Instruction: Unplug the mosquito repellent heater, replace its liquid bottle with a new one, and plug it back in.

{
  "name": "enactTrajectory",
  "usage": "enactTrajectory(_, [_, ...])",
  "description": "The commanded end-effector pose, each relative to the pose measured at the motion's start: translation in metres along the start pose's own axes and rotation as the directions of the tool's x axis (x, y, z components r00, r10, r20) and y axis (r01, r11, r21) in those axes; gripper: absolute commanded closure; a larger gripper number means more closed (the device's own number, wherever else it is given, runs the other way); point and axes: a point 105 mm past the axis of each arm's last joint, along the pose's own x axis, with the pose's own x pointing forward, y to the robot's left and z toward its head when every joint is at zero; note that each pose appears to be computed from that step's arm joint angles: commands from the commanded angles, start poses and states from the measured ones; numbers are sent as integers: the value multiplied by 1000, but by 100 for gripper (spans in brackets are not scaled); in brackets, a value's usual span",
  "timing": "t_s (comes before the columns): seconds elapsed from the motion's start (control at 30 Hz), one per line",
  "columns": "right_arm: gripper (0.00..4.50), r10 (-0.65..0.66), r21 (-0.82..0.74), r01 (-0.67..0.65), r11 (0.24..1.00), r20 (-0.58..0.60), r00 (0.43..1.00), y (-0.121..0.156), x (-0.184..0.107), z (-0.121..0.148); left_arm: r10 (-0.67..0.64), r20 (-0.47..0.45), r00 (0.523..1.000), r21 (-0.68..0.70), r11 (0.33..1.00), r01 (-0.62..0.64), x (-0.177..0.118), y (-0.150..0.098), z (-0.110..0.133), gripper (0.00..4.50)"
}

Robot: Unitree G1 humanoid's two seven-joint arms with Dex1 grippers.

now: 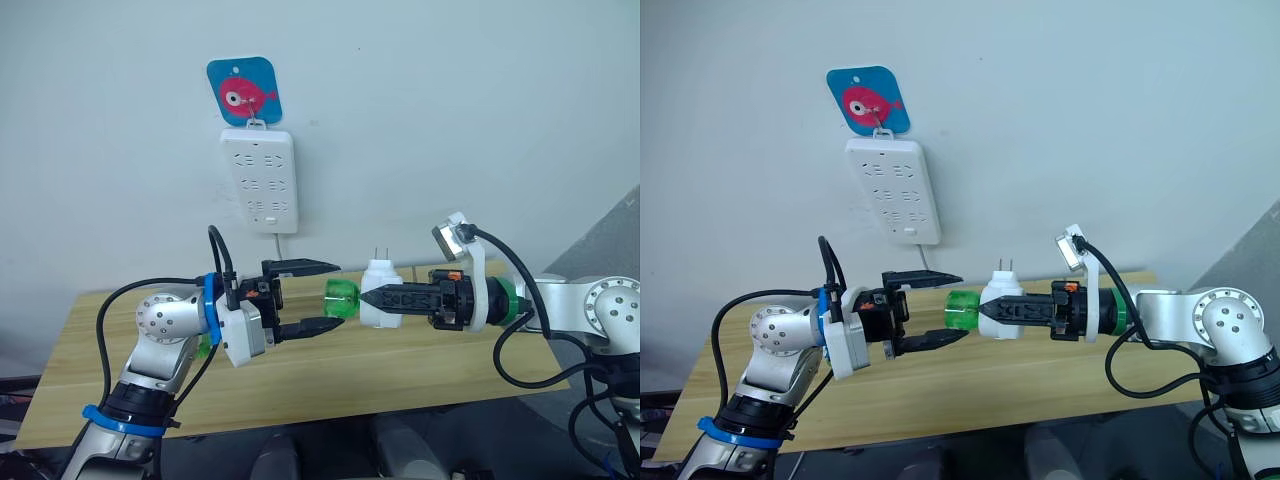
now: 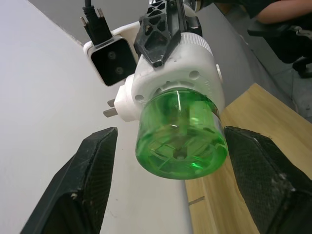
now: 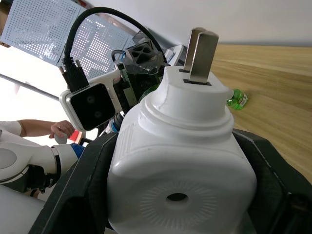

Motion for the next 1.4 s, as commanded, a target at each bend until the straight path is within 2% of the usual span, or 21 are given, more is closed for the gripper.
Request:
enactTrajectory(0.03, [139, 35, -20, -34, 999, 6, 999, 9, 0, 3, 14, 31, 999, 30, 999, -15, 4, 4, 7, 85])
enactTrajectory(0.17, [139, 35, -21, -35, 999, 6, 999, 9, 0, 3, 14, 41, 999, 19, 1000, -15, 9, 4, 6, 85])
enactTrajectory(0.37, [139, 33, -23, -33, 999, 6, 999, 9, 0, 3, -1, 32, 999, -22, 1000, 2, 8, 2, 4, 222])
enactTrajectory(0.5, [139, 31, -25, -31, 999, 7, 999, 9, 0, 3, -34, 18, 999, -117, 992, 36, 4, 0, 4, 222])
enactTrajectory(0.57, [139, 29, -37, -29, 999, 0, 1000, 10, -1, 2, -105, -28, 994, -285, 954, 92, 0, -4, -1, 222])
enactTrajectory(0.63, [139, 29, -53, -29, 998, -11, 1000, 11, -1, 2, -149, -131, 980, -499, 864, 64, -5, -1, -12, 222])
enactTrajectory(0.67, [139, 29, -66, -31, 997, -22, 999, 12, -2, 1, -134, -160, 978, -608, 794, 9, -5, 8, -15, 222])
enactTrajectory(0.73, [139, 39, -84, -42, 996, -38, 999, 14, -2, 1, -196, -159, 968, -810, 586, -14, -4, 15, -14, 222])
enactTrajectory(0.87, [139, 72, -119, -80, 990, -71, 995, 20, 0, 0, -322, -81, 943, -963, 269, 9, -4, 14, -2, 222])
enactTrajectory(0.9, [139, 79, -127, -89, 988, -78, 994, 22, 0, 0, -325, -71, 943, -976, 217, 1, -3, 17, -1, 222])
enactTrajectory(0.97, [139, 88, -139, -100, 985, -90, 992, 23, 0, 0, -329, -63, 942, -984, 179, -4, -2, 20, -1, 222])
enactTrajectory(1.13, [139, 99, -139, -110, 984, -83, 992, 24, 1, 1, -270, -99, 958, -977, 207, -43, 0, 29, -12, 222])
enactTrajectory(1.17, [139, 100, -136, -110, 984, -80, 992, 24, 1, 1, -281, -111, 953, -966, 255, -37, 0, 27, -13, 222])
enactTrajectory(1.2, [139, 103, -128, -112, 985, -70, 992, 24, 1, 2, -288, -105, 952, -961, 274, -23, 0, 27, -10, 151])
enactTrajectory(1.23, [139, 105, -122, -112, 986, -63, 992, 24, 1, 2, -291, -99, 952, -958, 287, -12, 0, 26, -9, 125])
enactTrajectory(1.37, [139, 111, -91, -113, 989, -30, 993, 24, 0, 8, -294, -124, 948, -895, 445, 21, -3, 26, -6, 0])
enactTrajectory(1.4, [139, 111, -83, -112, 990, -22, 994, 23, -1, 9, -291, -132, 948, -881, 473, 23, -5, 26, -6, 0])
